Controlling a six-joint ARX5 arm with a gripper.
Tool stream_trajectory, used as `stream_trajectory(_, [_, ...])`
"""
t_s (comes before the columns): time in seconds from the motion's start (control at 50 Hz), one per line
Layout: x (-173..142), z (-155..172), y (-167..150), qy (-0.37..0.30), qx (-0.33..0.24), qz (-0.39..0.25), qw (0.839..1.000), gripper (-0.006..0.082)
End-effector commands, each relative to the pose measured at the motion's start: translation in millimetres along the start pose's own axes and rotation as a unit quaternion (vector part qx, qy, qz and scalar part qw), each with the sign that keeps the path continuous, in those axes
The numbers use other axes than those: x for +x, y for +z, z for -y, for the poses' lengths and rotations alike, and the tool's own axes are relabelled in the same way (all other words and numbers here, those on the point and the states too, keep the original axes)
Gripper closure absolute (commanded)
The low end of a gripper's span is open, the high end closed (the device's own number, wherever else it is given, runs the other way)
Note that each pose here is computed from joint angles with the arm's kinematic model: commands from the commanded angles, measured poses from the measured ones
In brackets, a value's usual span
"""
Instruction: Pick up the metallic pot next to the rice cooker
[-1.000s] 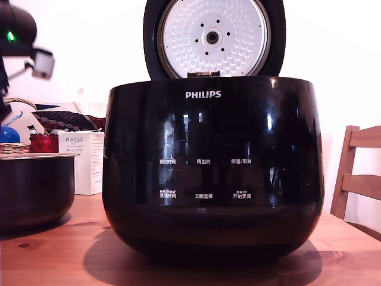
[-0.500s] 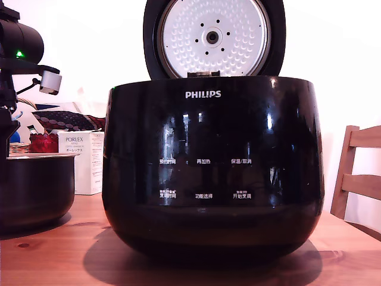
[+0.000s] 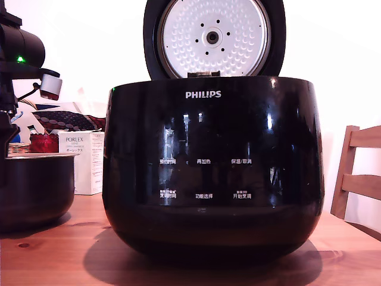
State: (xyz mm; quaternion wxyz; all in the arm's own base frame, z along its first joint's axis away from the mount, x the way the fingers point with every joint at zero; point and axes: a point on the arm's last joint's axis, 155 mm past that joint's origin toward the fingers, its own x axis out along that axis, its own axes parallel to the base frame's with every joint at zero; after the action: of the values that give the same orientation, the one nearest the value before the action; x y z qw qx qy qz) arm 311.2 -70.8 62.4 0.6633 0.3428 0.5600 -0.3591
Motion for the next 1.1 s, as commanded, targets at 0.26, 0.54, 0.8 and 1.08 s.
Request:
stream_trajectory(0.26, [3, 3, -9, 0.004, 0.015, -0.034, 0.999, 0.0788])
stream_trajectory(0.54, [-15, -3, -9, 0.028, 0.020, -0.041, 0.999, 0.0788])
stream_trajectory(0.8, [-36, -6, -3, 0.045, 0.027, -0.037, 0.998, 0.0788])
stream_trajectory(1.08, [-53, -6, 4, 0.076, 0.051, -0.051, 0.994, 0.0788])
